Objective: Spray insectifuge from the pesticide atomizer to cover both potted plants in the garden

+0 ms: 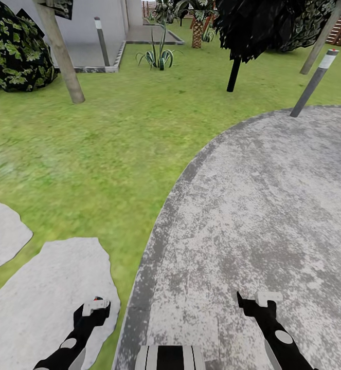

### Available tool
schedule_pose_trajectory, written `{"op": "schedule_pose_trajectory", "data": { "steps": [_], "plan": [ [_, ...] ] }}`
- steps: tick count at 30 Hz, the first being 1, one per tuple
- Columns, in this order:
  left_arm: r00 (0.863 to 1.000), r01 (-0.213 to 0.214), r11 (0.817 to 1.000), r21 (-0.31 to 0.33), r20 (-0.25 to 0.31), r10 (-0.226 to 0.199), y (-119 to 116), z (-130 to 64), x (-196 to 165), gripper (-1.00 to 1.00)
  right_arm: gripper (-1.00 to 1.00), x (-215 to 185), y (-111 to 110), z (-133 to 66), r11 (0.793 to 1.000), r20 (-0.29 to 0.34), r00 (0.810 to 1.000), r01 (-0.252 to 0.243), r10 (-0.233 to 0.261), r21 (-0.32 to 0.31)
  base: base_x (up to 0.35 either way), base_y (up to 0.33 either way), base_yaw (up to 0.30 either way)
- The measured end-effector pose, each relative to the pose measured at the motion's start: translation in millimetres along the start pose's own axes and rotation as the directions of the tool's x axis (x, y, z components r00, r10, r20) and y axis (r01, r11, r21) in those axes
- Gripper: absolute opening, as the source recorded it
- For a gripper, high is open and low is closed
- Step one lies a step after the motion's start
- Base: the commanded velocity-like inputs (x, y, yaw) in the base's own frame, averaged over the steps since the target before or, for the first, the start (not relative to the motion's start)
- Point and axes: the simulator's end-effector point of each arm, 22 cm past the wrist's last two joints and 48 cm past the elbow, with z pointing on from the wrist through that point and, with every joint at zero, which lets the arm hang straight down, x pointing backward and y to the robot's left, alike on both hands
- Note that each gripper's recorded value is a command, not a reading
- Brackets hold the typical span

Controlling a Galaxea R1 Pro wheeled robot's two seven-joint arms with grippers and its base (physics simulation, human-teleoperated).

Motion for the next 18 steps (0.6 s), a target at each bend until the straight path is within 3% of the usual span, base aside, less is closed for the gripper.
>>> {"op": "schedule_pose_trajectory", "data": {
  "steps": [10,11,18],
  "plan": [
    [1.0,0.001,1.0,0.001,0.0,-0.001,-0.8,0.0,-0.2,1.0,1.0,0.1,0.0,0.0,1.0,0.0,1.0,0.0,0.0,0.0,0.0,0.0,0.0],
    [1.0,0.001,1.0,0.001,0.0,-0.001,-0.8,0.0,-0.2,-1.0,1.0,0.0,-0.2,0.0,1.0,0.0,1.0,0.0,0.0,0.0,0.0,0.0,0.0],
    [1.0,0.003,1.0,0.0,0.003,-0.003,0.1,0.2,-1.1,-1.0,1.0,-0.1,0.2,0.0,1.0,0.0,1.0,0.0,0.0,0.0,0.0,0.0,0.0]
  ]
}}
